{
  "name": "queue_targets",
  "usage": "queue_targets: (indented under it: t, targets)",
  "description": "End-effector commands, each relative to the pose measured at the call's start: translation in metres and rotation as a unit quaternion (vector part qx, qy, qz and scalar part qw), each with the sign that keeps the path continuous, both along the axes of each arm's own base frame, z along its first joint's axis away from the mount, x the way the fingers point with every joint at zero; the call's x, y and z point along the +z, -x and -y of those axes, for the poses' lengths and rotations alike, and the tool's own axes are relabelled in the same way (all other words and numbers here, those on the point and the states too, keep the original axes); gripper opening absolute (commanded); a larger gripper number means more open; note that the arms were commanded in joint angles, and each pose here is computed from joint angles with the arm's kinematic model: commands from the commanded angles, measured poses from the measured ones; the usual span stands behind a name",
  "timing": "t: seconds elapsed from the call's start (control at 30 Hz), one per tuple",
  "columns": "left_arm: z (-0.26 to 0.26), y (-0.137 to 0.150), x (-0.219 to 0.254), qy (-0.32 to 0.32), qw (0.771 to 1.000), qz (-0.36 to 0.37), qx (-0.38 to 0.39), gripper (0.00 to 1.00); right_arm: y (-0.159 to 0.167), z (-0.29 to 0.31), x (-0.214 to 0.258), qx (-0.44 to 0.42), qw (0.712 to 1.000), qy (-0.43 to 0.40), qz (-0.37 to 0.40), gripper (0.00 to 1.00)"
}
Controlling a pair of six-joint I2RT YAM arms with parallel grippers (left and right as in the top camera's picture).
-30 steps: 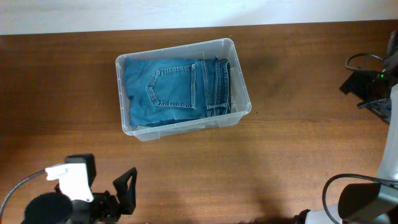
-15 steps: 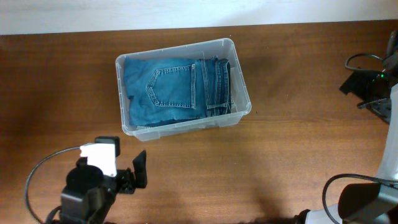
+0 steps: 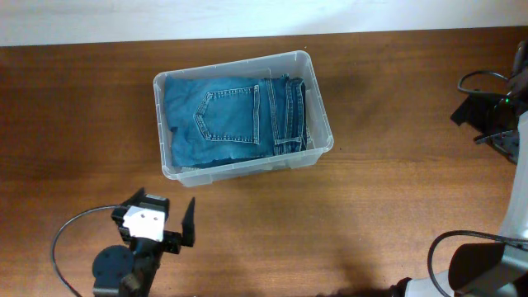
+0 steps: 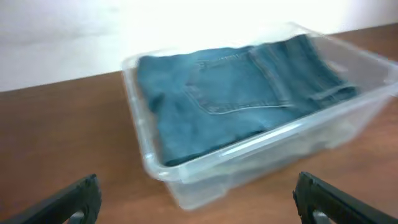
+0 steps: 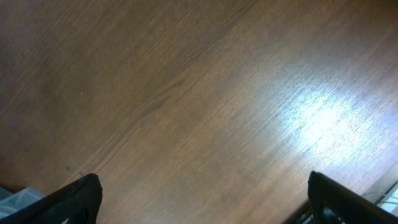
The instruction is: Pack container
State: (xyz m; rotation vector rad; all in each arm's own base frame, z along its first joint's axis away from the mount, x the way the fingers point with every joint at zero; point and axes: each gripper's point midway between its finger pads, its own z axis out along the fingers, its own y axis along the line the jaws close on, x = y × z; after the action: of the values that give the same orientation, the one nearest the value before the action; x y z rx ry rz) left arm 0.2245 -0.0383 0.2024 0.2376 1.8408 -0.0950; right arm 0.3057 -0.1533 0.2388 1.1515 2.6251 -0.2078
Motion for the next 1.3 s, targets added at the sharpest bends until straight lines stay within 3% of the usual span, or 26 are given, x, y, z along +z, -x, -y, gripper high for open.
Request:
queue_targets:
  t: [0.0, 0.53, 0.77, 1.27]
  targets:
    - [-0.009, -0.002, -0.012, -0.016, 1.000, 0.013, 0.012, 1.00, 0.002, 0.001, 0.004, -0.006, 1.000, 0.003, 0.007, 0.98]
    - [-0.010, -0.018, -0.015, -0.009, 0.988, 0.155, 0.019, 0.99, 0.002, 0.001, 0.004, -0.006, 1.000, 0.003, 0.007, 0.98]
    - [-0.017, -0.020, -0.044, -0.013, 0.993, 0.111, 0.033, 0.99, 0.002, 0.001, 0.004, -0.006, 1.000, 0.002, 0.007, 0.98]
    - [-0.017, -0.020, -0.043, -0.013, 0.993, 0.113, 0.034, 0.99, 0.002, 0.001, 0.004, -0.006, 1.000, 0.003, 0.007, 0.98]
